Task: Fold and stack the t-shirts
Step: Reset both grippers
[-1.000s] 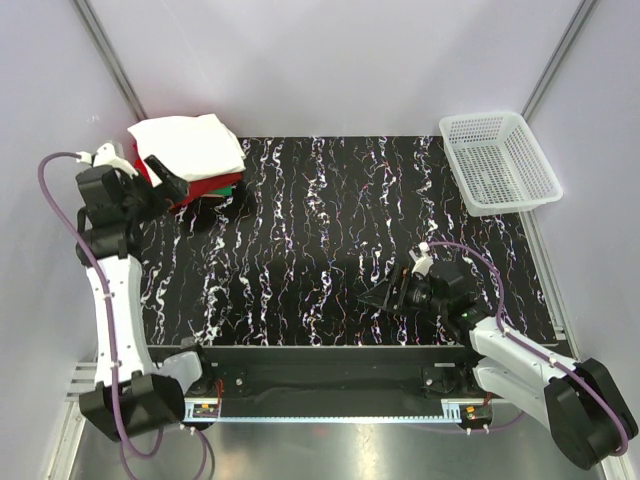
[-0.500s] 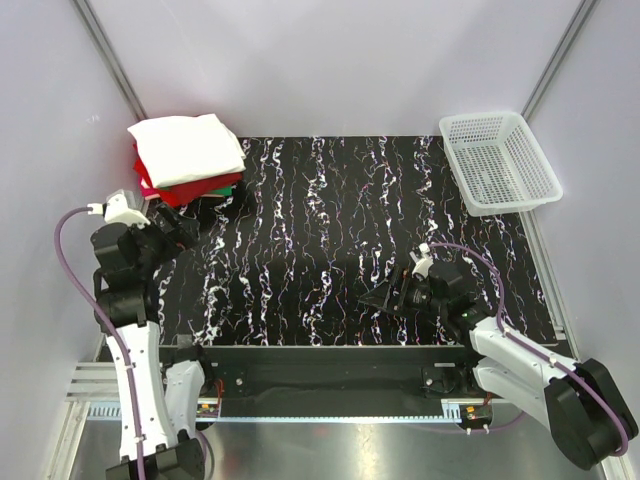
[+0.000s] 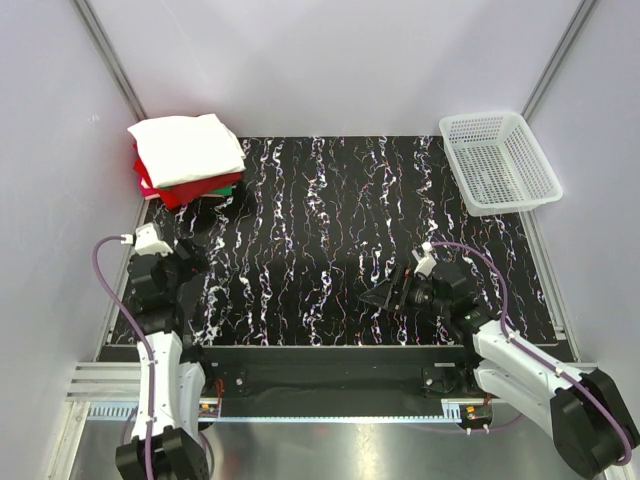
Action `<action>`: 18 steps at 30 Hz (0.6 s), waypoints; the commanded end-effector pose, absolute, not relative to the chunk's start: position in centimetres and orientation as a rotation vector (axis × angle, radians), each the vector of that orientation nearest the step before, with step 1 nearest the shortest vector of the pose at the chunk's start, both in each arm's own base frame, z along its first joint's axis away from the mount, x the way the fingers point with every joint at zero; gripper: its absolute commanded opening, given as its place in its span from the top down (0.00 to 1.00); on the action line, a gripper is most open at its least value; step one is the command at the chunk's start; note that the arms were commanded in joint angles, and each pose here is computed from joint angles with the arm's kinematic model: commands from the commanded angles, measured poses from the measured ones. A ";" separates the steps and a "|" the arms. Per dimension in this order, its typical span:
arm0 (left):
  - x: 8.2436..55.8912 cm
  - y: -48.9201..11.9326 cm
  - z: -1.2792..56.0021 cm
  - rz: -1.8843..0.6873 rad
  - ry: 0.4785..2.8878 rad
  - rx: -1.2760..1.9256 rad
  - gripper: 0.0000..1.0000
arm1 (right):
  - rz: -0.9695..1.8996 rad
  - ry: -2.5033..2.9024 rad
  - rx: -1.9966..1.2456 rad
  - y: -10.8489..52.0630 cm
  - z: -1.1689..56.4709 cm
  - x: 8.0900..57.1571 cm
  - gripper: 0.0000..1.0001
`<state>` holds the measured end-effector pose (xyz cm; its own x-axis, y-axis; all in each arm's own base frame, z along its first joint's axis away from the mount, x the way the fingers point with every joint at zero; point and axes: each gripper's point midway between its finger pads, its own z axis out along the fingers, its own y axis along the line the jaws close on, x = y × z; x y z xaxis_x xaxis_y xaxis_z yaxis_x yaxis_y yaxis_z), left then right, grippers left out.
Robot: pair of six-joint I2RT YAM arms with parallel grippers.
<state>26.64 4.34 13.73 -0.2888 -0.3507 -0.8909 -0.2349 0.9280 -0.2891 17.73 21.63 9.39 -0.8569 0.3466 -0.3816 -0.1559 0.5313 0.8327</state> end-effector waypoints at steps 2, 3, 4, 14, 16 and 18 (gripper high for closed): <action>29.3 6.6 18.1 -0.016 1.660 -0.371 0.08 | 1.288 2.244 0.167 21.5 9.7 18.4 0.05; 29.7 6.8 17.5 -0.017 1.665 -0.382 0.09 | 1.289 2.244 0.162 21.6 9.6 18.4 0.05; 30.0 7.0 17.8 -0.016 1.637 -0.385 0.10 | 1.295 2.241 0.160 21.6 9.8 18.4 0.05; 31.3 9.1 13.7 0.064 1.653 -0.452 0.09 | 1.312 2.213 0.142 21.6 10.2 18.2 0.05; 31.3 9.4 13.3 0.086 1.643 -0.467 0.08 | 1.319 2.206 0.135 21.7 10.3 18.1 0.05; 31.6 9.2 13.1 0.097 1.635 -0.455 0.08 | 1.317 2.202 0.133 21.6 10.4 18.1 0.04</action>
